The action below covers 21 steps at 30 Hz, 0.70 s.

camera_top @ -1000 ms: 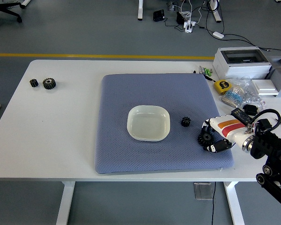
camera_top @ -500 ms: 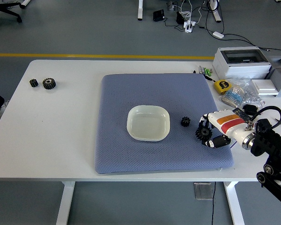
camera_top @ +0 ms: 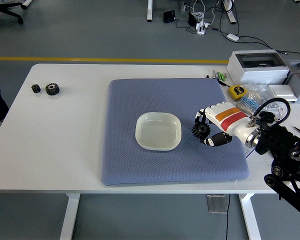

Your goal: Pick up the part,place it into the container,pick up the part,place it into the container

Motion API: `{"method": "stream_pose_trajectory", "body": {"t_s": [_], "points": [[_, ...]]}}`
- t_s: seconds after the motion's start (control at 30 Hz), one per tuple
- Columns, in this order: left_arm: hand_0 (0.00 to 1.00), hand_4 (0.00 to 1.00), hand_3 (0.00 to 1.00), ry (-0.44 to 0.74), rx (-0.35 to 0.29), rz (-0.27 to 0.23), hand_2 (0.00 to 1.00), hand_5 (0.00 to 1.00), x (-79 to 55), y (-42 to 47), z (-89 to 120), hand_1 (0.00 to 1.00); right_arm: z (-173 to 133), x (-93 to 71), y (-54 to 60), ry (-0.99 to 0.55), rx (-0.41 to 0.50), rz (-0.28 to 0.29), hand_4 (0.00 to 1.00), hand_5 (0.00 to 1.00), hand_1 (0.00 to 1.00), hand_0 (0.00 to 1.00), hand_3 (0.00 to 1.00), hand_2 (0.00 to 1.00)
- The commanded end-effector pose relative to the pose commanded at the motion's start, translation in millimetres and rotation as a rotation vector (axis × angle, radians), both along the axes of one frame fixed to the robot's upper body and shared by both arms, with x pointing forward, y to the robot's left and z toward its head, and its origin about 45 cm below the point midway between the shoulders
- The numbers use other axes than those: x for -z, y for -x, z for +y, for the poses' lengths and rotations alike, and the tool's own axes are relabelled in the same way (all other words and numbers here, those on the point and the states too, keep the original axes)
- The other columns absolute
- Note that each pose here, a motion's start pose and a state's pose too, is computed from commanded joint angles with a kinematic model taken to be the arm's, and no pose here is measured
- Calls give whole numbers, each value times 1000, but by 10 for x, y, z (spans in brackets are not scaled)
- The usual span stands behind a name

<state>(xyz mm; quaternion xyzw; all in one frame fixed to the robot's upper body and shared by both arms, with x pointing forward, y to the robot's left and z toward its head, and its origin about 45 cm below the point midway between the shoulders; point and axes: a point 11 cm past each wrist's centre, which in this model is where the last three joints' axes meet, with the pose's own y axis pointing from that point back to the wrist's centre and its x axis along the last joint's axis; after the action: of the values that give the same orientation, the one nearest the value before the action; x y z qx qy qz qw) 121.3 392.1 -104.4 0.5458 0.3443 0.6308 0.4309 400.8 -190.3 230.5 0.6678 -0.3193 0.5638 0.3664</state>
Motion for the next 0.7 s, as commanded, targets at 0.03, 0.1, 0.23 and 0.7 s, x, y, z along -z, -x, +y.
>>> {"method": "stream_pose_trajectory", "body": {"t_s": [0.03, 0.1, 0.23, 0.7], "points": [[655, 581, 556, -1, 0, 1, 637, 523, -2, -3, 2, 654, 56, 4, -21, 11, -5, 20, 840, 30, 427, 332, 510, 458], [655, 581, 556, -3, 1, -1, 637, 523, -6, -15, 5, 654, 146, 4, -47, 26, -21, 35, 840, 30, 427, 332, 510, 458], [655, 581, 557, -2, -7, -5, 639, 524, -10, -29, 5, 654, 338, -14, -102, 63, -57, 46, 797, 94, 460, 363, 518, 482], [655, 580, 557, -2, -9, -10, 640, 523, -19, -65, 3, 656, 899, -33, -224, 170, -153, 61, 712, 270, 510, 505, 507, 525]]}}
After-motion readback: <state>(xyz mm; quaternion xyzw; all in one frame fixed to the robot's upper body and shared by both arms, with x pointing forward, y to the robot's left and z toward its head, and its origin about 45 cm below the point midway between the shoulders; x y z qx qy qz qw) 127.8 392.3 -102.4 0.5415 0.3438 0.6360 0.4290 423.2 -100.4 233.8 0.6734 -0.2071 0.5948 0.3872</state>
